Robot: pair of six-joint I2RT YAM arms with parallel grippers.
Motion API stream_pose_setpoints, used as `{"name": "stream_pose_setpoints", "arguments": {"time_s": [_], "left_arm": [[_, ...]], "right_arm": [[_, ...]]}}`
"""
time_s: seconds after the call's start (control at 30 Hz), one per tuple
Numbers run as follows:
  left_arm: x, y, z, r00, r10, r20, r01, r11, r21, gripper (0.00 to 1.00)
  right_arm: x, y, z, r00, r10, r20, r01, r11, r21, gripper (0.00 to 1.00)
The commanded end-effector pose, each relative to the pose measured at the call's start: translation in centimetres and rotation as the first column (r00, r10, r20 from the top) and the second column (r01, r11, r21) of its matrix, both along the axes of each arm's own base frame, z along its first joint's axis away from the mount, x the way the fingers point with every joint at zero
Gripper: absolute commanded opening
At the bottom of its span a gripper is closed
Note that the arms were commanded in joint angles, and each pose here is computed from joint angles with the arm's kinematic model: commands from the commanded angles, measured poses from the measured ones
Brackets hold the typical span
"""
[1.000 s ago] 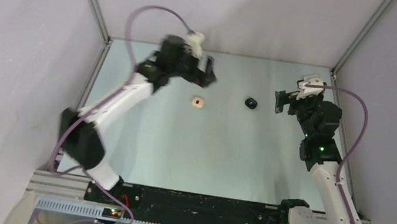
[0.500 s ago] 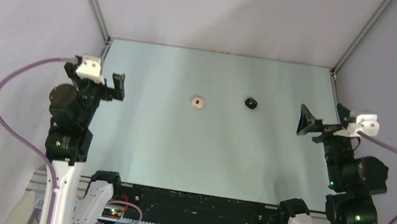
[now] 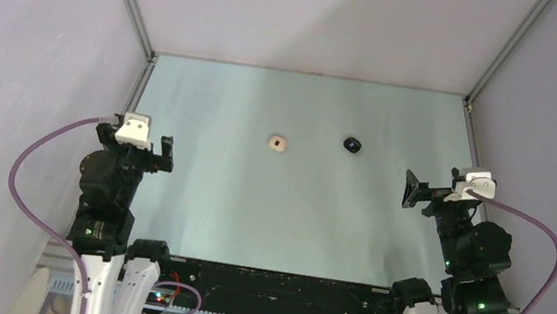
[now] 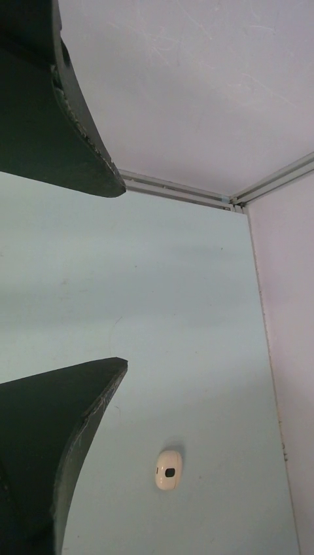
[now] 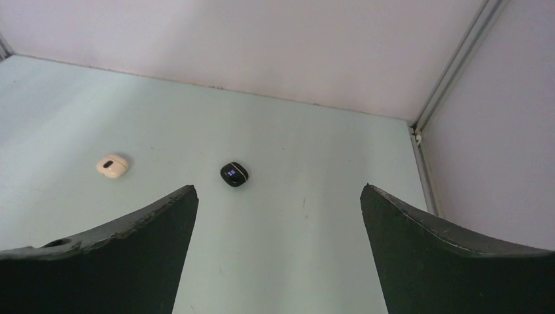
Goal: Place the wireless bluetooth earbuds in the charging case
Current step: Reset both arms
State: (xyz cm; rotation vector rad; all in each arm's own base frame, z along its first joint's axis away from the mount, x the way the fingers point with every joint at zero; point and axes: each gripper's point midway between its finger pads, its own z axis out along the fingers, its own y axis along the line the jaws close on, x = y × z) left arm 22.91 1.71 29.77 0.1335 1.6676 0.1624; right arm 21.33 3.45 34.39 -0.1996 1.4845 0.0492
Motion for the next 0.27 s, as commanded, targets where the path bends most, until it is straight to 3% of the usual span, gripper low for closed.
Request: {"name": "stream_pose_setpoints", "arguments": {"time_s": [0.0,0.23], "left_arm": [[0.63,0.48,-0.39,1.000,0.022,0.008,-0.022,1.000,-0.004,0.99],[0.53,1.06,-0.14,0.998,0.059,0.016,-0.059,0.998,-0.012,0.99]], "right_arm": [[0.44,-1.25,1.05,0.995,-0.072,0.071,0.072,0.997,-0.005,1.00],[0.70,-2.01,1.48,0.987,-0.127,0.095,0.124,0.992,0.035,0.99]]}}
